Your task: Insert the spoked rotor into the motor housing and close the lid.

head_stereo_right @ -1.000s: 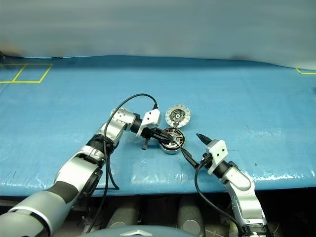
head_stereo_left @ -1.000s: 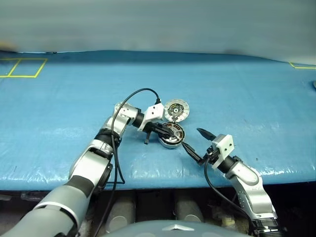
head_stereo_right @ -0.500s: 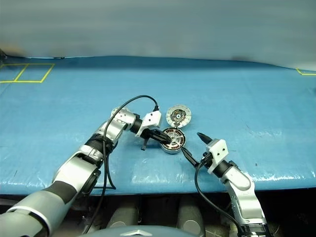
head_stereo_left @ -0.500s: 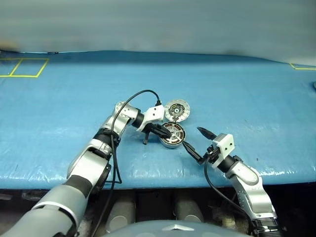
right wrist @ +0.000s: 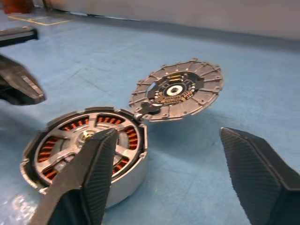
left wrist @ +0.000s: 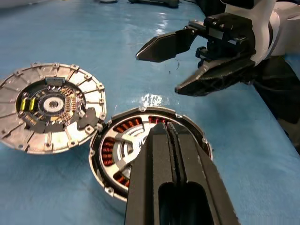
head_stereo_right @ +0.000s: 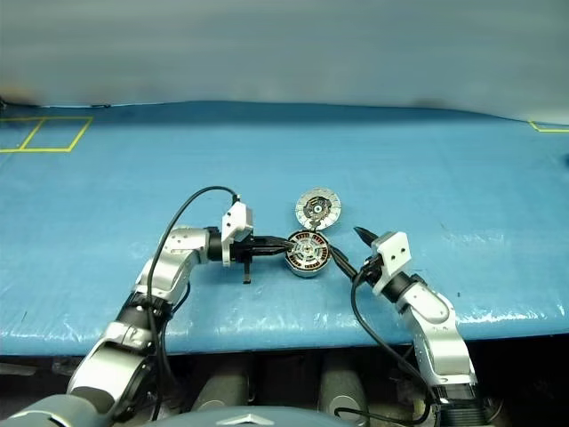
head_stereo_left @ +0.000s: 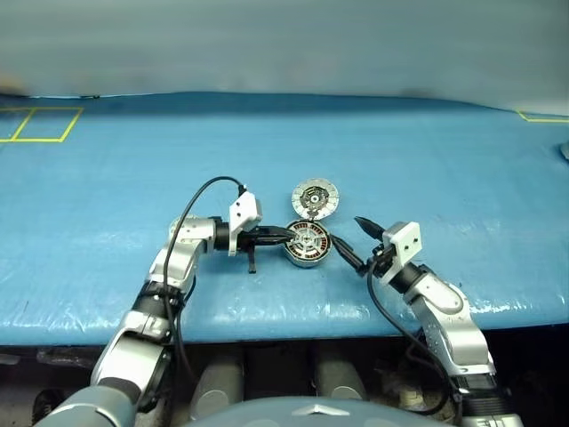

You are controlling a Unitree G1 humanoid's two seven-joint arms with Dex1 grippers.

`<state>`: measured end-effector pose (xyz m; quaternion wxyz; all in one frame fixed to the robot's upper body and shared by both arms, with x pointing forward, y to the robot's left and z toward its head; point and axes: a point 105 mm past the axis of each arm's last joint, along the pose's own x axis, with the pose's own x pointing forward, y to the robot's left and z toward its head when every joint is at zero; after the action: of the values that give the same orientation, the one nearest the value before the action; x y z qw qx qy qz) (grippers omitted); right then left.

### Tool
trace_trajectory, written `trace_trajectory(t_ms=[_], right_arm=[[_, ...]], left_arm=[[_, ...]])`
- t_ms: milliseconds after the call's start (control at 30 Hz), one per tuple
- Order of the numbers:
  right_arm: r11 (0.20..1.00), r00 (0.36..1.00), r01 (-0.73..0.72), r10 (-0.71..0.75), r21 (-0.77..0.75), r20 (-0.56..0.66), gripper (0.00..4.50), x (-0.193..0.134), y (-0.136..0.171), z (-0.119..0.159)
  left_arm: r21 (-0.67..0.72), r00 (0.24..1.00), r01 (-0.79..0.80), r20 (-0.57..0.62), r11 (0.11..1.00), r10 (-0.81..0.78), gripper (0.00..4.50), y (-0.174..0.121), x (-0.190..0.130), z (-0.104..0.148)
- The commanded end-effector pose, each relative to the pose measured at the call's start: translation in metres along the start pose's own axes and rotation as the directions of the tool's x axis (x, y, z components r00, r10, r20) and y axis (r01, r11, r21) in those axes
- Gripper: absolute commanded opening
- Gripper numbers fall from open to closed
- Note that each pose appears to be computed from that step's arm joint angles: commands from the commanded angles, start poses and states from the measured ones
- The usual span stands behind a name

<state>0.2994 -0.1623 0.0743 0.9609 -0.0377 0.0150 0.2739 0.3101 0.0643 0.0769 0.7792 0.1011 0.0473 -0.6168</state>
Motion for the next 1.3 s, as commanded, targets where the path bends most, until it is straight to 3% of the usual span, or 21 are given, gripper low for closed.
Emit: trace_trajectory(t_ms=[33,167,267,367,500,633,767,1000,1133,1300], right_arm=[[0.975,0.973,0.204,-0.212,-0.091,-0.093,2.55,0.010,-0.038,0.001],[0.952,0.939,0.241,-0.278,-0.186,-0.202,1.24,0.033,-0.052,-0.001],[0.935,0.924,0.220,-0.291,-0.277,-0.248,1.24,0.051,-0.061,0.000],[0.958,0.939,0.148,-0.214,-0.247,-0.269,1.24,0.075,-0.059,0.002],[0.994,0.967,0.041,-0.066,-0.104,-0.247,1.24,0.103,-0.052,0.007],[0.991,0.990,-0.084,0.095,0.107,-0.101,1.24,0.118,-0.037,0.027],[0.979,0.988,-0.129,0.140,0.155,-0.059,1.24,0.119,-0.036,0.032],[0.896,0.926,-0.375,0.353,0.238,0.131,1.24,0.100,-0.012,0.058],[0.832,0.857,-0.515,0.496,0.206,0.138,1.24,0.080,0.014,0.058],[0.782,0.792,-0.608,0.609,0.141,0.036,1.24,0.054,0.046,0.038]], left_arm=[[0.041,0.990,-0.133,0.046,0.990,0.131,0.00,0.006,-0.013,0.008],[0.026,0.978,-0.197,0.071,0.980,0.195,0.00,0.005,-0.018,0.007],[0.010,0.972,-0.217,0.091,0.976,0.215,0.00,0.003,-0.019,0.008],[-0.001,0.969,-0.230,0.096,0.973,0.229,0.00,0.002,-0.020,0.007],[-0.011,0.965,-0.243,0.098,0.970,0.243,0.00,0.001,-0.021,0.005],[-0.016,0.958,-0.275,0.085,0.961,0.275,0.00,0.002,-0.026,0.001],[-0.032,0.954,-0.291,0.070,0.956,0.293,0.00,-0.001,-0.030,-0.005],[-0.068,0.946,-0.315,0.052,0.947,0.319,0.00,-0.004,-0.035,-0.014],[-0.088,0.933,-0.352,0.055,0.932,0.357,0.00,0.000,-0.038,-0.017],[-0.107,0.915,-0.392,0.060,0.914,0.399,0.00,0.007,-0.044,-0.018]])
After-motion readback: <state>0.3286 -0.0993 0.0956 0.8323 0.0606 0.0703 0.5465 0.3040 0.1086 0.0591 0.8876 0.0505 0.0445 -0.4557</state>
